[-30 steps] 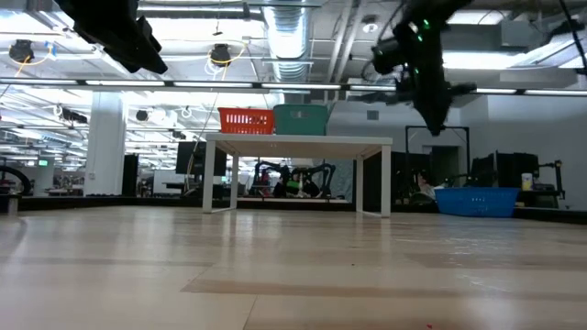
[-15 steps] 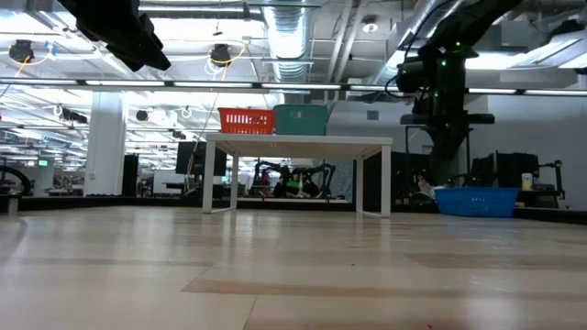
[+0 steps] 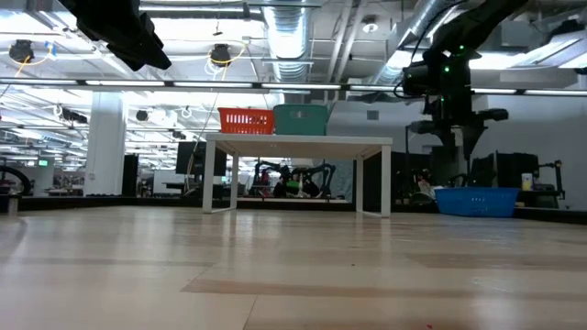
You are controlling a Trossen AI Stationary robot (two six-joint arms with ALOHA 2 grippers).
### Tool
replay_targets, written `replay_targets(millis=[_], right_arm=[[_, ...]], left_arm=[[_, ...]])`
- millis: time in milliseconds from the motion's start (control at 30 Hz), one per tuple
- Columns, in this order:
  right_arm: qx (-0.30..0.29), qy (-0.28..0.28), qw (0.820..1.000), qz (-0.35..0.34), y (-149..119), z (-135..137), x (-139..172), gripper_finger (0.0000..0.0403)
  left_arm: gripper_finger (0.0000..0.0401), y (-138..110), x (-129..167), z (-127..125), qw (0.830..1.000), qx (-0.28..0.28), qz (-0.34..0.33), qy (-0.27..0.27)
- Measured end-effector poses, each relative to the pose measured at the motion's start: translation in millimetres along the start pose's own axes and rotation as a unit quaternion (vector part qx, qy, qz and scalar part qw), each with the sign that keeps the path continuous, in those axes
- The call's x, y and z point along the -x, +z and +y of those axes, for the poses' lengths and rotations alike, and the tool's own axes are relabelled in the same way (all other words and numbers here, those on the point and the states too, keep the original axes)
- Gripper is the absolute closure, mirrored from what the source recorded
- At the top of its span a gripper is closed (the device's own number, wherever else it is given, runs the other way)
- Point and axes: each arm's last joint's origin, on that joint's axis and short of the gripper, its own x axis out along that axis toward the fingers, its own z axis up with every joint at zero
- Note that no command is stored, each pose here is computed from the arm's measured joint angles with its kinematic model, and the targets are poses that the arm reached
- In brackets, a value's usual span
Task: Pick & Place Office Desk Supplies
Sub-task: Put the blue bin on the shelf
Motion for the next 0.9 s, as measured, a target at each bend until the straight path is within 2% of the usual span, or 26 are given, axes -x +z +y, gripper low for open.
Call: replay_targets(millis=[133,400,600,900], right_arm=[[-0.022,-0.040,0.999,0.006,1.3,-3.7,-7.4,0.0276],[0.022,-0.140,0.989,0.048,1.3,12.3,-39.5,0.0275],[0.023,-0.153,0.986,0.066,19.9,20.9,-56.6,0.0275],[-0.012,-0.150,0.985,0.083,54.8,13.6,-50.6,0.0275]], left_arm=[[0.0384,0.0,0.0,0.0,1.000,0.000,0.000,0.000],[0.0384,0.3,0.1,-0.1,1.000,0.000,-0.001,0.000],[0.0384,3.6,0.2,-1.0,1.000,0.003,-0.017,-0.005],[0.0384,3.5,0.2,-1.4,1.000,0.002,-0.016,-0.011]])
